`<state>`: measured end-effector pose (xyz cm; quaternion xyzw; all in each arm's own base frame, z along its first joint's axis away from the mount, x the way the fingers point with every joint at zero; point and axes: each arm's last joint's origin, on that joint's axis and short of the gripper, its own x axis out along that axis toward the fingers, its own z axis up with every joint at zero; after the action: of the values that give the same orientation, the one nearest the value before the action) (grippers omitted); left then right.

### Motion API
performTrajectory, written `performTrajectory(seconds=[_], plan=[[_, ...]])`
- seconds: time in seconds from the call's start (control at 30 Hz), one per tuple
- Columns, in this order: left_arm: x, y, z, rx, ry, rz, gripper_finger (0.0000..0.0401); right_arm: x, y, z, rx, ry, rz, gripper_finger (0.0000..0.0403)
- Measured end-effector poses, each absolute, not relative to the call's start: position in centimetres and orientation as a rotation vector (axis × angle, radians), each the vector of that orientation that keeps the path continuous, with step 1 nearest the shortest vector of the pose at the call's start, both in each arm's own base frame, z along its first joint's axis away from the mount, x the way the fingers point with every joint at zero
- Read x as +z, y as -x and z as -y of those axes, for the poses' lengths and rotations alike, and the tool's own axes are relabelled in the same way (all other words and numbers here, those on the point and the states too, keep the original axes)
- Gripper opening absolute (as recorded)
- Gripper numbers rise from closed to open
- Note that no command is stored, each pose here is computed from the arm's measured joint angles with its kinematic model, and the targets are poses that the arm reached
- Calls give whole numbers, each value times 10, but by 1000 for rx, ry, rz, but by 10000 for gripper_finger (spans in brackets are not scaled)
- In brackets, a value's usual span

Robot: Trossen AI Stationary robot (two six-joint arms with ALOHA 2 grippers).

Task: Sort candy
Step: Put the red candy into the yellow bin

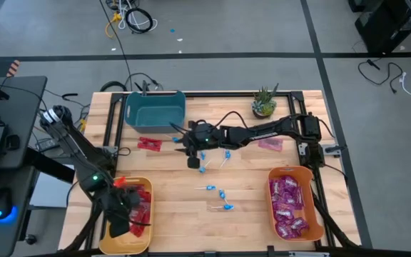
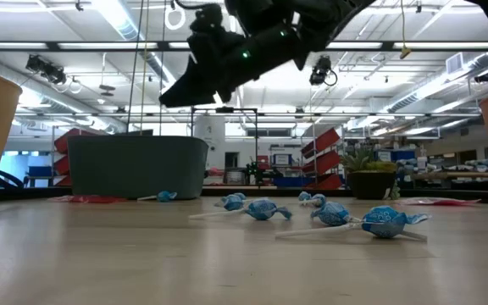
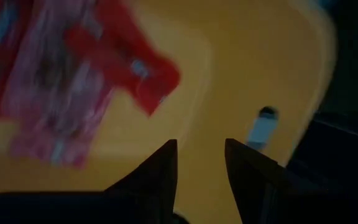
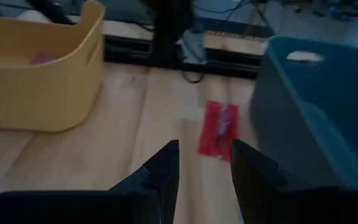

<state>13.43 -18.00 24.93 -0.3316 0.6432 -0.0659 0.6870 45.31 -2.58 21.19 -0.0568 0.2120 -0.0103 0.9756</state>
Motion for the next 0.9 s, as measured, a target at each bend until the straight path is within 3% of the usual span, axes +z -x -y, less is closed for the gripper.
performTrajectory(seconds=[0.37, 0.6, 0.9], plan=[[296, -138, 164, -224, 398, -960, 137, 228, -467, 44, -103, 97, -430, 129], [314, -136, 148, -77, 125, -722, 137, 215, -485, 40, -88, 90, -480, 129], [325, -128, 128, 87, -118, -559, 137, 215, -500, 44, -137, 48, -481, 132]])
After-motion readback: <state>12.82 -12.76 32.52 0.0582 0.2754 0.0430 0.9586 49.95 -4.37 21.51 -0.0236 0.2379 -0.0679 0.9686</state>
